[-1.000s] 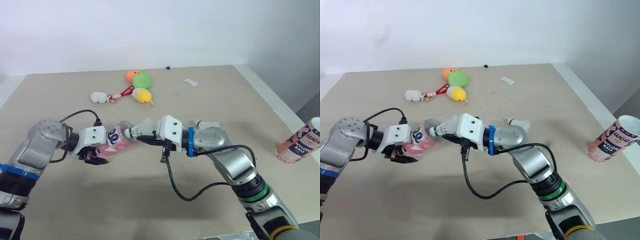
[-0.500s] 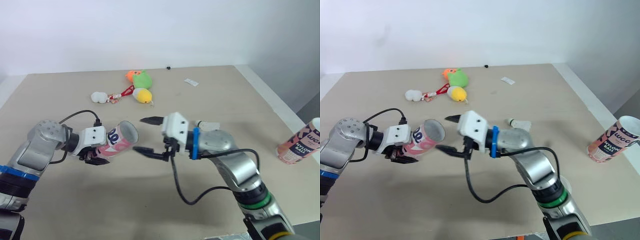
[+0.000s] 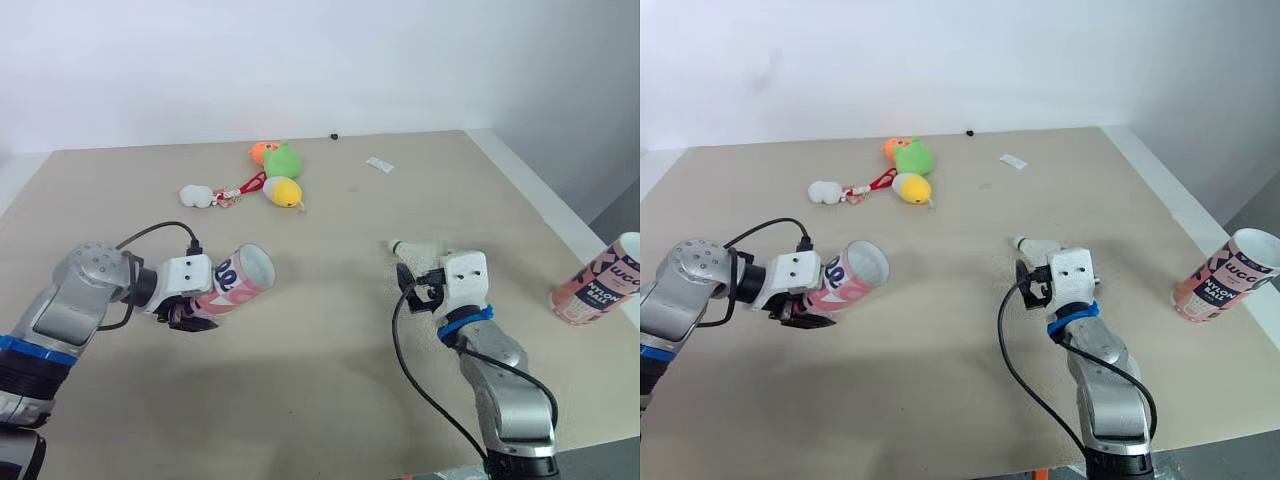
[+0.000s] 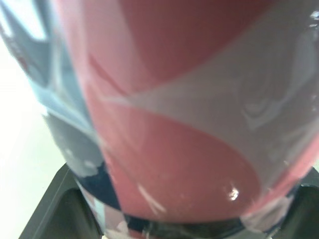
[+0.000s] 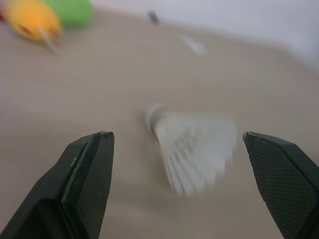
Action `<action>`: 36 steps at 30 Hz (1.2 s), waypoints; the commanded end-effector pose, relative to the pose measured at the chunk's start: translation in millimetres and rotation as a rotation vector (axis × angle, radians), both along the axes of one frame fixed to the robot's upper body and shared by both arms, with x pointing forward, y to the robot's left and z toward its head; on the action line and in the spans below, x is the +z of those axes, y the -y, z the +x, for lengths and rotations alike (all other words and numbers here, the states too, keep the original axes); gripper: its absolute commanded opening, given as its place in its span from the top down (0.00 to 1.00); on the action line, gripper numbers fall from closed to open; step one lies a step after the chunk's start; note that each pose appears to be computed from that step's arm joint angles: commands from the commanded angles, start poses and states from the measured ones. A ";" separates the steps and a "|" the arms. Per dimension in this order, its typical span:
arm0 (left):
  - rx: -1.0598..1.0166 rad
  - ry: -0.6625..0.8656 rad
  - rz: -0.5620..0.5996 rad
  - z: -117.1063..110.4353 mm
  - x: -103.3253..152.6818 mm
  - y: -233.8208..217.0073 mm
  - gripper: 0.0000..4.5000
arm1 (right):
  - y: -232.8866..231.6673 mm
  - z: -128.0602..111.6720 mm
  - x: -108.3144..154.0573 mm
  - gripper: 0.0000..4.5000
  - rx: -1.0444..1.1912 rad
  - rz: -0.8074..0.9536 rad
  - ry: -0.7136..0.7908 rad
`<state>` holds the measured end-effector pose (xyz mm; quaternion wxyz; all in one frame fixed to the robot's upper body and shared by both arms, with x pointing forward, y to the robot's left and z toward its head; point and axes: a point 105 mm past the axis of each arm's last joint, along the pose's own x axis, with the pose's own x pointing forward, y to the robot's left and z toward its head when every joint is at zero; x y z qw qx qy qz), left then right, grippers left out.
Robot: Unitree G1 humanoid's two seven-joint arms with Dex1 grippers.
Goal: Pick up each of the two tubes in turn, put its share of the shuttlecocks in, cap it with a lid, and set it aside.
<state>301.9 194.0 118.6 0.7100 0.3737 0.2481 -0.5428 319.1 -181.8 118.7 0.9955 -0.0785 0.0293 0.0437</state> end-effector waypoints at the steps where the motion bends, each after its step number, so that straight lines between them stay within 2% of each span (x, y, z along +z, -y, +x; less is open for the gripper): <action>1: -0.024 -0.072 0.001 -7.7 -17.8 6.0 0.25 | 3.9 11.1 7.0 0.02 -0.035 0.087 -0.008; 6: -0.015 -0.070 0.005 -9.3 -18.1 4.2 0.25 | -10.5 28.5 3.9 0.02 0.006 0.146 -0.047; 9: -0.008 -0.065 -0.001 -9.4 -16.3 4.5 0.25 | -11.6 36.0 5.4 0.16 -0.004 0.183 -0.058; 17: 0.003 -0.063 -0.003 -11.1 -16.6 3.4 0.25 | -0.6 40.5 9.0 0.99 -0.027 0.201 -0.052; 20: 0.006 -0.062 -0.005 -11.1 -16.4 3.7 0.25 | -7.2 38.3 25.3 0.99 0.061 0.221 0.006; 22: 0.006 -0.062 -0.005 -10.8 -16.1 4.1 0.25 | -36.4 27.7 54.2 0.99 0.314 0.221 0.090; 25: 0.004 -0.063 -0.003 -10.3 -15.8 4.4 0.25 | -80.9 -6.5 97.0 0.99 0.719 0.205 0.181; 28: 0.004 -0.062 -0.002 -10.3 -15.4 4.1 0.25 | -112.6 -38.3 119.7 0.99 0.996 0.104 0.184; 32: 0.009 -0.062 0.000 -10.0 -15.8 3.2 0.25 | -141.6 -55.3 120.2 0.99 1.167 -0.052 0.152; 36: 0.011 -0.061 0.000 -9.4 -15.5 3.2 0.25 | -161.9 -51.0 112.4 0.99 1.214 -0.151 0.156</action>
